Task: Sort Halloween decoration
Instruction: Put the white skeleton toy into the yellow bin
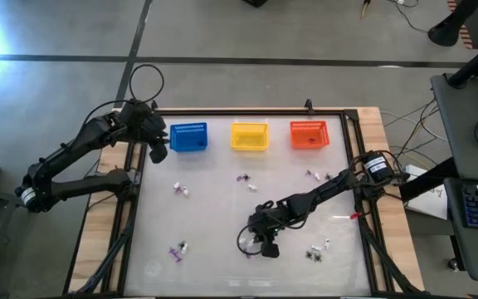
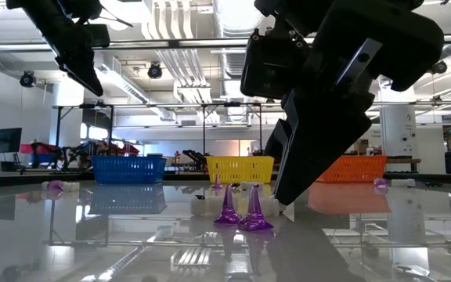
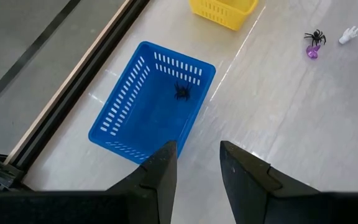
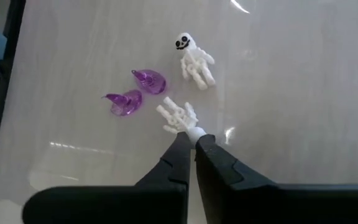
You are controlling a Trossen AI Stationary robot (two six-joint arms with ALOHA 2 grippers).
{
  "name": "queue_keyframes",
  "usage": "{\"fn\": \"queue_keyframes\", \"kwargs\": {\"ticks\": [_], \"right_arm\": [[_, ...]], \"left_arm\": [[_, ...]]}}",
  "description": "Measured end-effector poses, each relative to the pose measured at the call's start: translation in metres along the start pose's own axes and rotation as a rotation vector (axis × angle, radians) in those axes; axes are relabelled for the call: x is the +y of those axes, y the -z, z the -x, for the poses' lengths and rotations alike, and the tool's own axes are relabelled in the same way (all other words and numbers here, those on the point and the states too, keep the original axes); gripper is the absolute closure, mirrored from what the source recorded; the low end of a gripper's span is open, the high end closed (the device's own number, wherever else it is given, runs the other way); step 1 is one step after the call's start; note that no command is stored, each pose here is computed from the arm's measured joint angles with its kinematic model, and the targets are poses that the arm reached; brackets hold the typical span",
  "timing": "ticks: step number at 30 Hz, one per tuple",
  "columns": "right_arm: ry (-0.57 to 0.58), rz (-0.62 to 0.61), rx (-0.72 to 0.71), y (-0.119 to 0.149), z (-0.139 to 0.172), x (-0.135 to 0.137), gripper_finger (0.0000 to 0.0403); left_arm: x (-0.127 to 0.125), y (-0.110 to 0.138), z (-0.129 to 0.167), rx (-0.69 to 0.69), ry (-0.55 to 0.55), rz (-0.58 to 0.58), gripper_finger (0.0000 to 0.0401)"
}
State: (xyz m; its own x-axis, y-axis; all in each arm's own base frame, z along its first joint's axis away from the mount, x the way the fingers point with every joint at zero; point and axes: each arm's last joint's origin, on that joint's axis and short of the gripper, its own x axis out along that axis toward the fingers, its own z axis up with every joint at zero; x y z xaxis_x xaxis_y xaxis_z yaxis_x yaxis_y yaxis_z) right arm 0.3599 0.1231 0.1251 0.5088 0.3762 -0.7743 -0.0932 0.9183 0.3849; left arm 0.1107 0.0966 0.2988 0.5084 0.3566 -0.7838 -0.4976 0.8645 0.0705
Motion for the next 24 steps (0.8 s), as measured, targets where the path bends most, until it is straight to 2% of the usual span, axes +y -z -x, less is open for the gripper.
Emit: {"fn": "queue_keyframes", "kwargs": {"ticks": [5,12,17,24], "right_arm": [[-0.013,0.0,-0.001,-0.004,0.002,0.002,0.0394],[-0.022,0.02,-0.028,-0.024,0.018,0.012,0.0394],[0.064,-0.006,-0.005,-0.031,0.03,0.009,0.0395],[0.167,-0.11,-0.046,-0.052,0.045,-0.006,0.0395]], "left_arm": [[0.0,0.0,0.0,0.0,0.0,0.008,0.0296],[0.0,0.0,0.0,0.002,0.0,0.008,0.0296],[0.0,0.0,0.0,0.004,0.001,0.009,0.0296],[-0.001,0.003,0.0,0.034,0.007,0.011,0.0296]]}}
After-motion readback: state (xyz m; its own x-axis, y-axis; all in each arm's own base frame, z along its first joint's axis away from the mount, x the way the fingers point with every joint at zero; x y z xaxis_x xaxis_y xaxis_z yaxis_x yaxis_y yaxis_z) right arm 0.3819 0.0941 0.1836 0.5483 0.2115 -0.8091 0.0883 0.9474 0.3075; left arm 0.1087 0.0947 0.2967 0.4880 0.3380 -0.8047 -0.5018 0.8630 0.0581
